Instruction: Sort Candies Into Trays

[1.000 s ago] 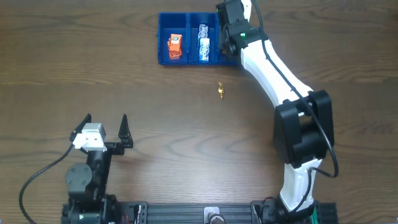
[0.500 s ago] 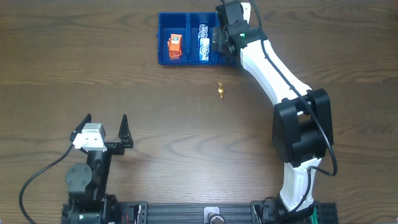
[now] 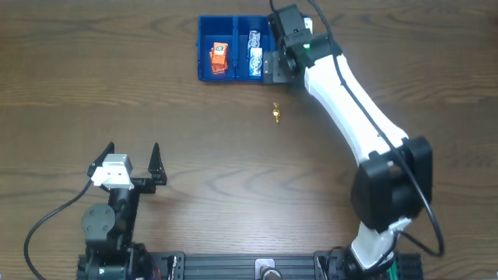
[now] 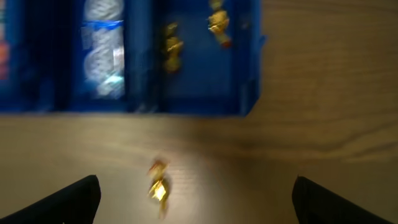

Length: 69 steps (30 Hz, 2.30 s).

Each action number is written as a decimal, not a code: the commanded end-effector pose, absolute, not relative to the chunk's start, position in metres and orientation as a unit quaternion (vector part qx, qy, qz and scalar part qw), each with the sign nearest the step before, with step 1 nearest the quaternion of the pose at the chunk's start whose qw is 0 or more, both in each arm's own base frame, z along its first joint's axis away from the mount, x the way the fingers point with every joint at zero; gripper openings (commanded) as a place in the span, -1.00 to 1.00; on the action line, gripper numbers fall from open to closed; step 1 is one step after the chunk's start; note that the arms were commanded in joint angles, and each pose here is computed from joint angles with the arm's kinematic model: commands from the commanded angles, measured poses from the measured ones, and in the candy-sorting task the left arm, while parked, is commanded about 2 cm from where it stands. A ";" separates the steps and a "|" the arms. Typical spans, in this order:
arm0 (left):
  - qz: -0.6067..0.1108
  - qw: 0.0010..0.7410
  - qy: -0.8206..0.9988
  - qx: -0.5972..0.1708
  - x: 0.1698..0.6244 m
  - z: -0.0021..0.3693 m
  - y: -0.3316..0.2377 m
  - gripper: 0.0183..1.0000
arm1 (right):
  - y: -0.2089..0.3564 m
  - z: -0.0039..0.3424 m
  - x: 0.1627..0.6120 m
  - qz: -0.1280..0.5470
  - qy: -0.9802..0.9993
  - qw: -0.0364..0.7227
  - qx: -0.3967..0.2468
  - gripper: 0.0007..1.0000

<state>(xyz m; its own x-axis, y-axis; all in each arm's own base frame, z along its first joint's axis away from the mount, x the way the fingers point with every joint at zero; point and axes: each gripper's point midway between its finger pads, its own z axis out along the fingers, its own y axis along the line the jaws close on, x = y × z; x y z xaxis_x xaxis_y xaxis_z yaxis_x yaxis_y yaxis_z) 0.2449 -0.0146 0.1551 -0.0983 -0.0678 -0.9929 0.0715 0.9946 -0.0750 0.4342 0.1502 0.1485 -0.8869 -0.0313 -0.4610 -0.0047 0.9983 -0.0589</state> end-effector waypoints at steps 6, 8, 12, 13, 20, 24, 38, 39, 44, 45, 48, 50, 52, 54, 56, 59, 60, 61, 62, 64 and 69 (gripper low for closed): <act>-0.059 0.650 0.758 0.011 0.243 0.138 -0.019 0.99 | 0.187 0.092 0.397 0.001 0.980 0.197 -0.028 0.98; -0.059 0.650 0.758 0.011 0.243 0.138 -0.019 0.99 | 0.185 0.081 0.394 0.002 0.981 0.193 -0.014 0.98; -0.059 0.650 0.758 0.011 0.243 0.138 -0.019 0.99 | 0.183 0.062 0.391 0.001 0.982 0.191 -0.008 0.93; -0.059 0.650 0.758 0.011 0.243 0.138 -0.019 0.99 | 0.183 0.058 0.391 0.001 0.982 0.190 -0.008 0.91; -0.059 0.650 0.758 0.011 0.243 0.138 -0.019 0.99 | 0.181 0.026 0.388 -0.011 0.986 0.168 -0.011 0.87; -0.059 0.650 0.758 0.011 0.243 0.138 -0.019 0.99 | 0.177 0.011 0.387 -0.019 0.988 0.154 -0.005 0.80; -0.059 0.650 0.758 0.011 0.243 0.138 -0.019 0.99 | 0.174 -0.005 0.387 -0.024 0.990 0.141 0.008 0.39; -0.059 0.650 0.758 0.011 0.243 0.138 -0.019 0.99 | 0.174 -0.007 0.387 -0.025 0.990 0.140 0.008 0.35; -0.059 0.650 0.758 0.011 0.243 0.138 -0.019 0.99 | 0.175 -0.006 0.389 -0.022 0.989 0.146 0.009 0.18; -0.059 0.650 0.758 0.011 0.243 0.138 -0.019 0.99 | 0.175 -0.006 0.390 -0.021 0.989 0.146 0.009 0.16; -0.059 0.650 0.758 0.011 0.243 0.138 -0.019 0.99 | 0.176 -0.006 0.391 -0.020 0.989 0.149 0.011 0.07; -0.059 0.650 0.758 0.011 0.243 0.138 -0.019 0.99 | 0.176 -0.005 0.392 -0.019 0.988 0.150 0.011 -0.08; -0.059 0.650 0.758 0.011 0.243 0.138 -0.019 0.99 | 0.176 -0.006 0.392 -0.019 0.988 0.150 0.012 -0.38; -0.059 0.650 0.758 0.011 0.243 0.138 -0.019 0.99 | 0.176 -0.006 0.392 -0.019 0.988 0.151 0.012 -0.56; -0.059 0.650 0.758 0.011 0.243 0.138 -0.019 0.99 | 0.176 -0.005 0.392 -0.019 0.988 0.151 0.012 -0.60; -0.059 0.650 0.758 0.011 0.243 0.138 -0.019 0.99 | 0.176 -0.005 0.392 -0.019 0.988 0.151 0.012 -0.61; -0.059 0.650 0.758 0.010 0.243 0.138 -0.019 0.99 | 0.176 -0.005 0.392 -0.019 0.988 0.151 0.012 -0.61; -0.059 0.650 0.758 0.011 0.243 0.138 -0.019 0.99 | 0.176 -0.005 0.393 -0.019 0.988 0.151 0.012 -0.62; -0.059 0.650 0.758 0.011 0.243 0.138 -0.019 0.99 | 0.176 -0.005 0.393 -0.018 0.988 0.152 0.012 -0.64; -0.059 0.650 0.758 0.011 0.243 0.138 -0.019 0.99 | 0.177 0.000 0.394 -0.016 0.987 0.157 0.013 -0.67; -0.059 0.650 0.758 0.011 0.243 0.138 -0.019 0.99 | 0.183 0.062 0.405 0.016 0.976 0.219 0.013 -0.68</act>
<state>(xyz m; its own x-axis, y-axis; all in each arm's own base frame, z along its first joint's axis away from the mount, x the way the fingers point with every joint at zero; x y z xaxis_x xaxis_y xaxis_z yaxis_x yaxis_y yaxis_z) 0.2449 -0.0146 0.1551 -0.0983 -0.0678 -0.9929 0.0715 0.9946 -0.0750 0.3923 0.1805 0.0052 -0.9497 0.0128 -0.3129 0.0194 0.9996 -0.0180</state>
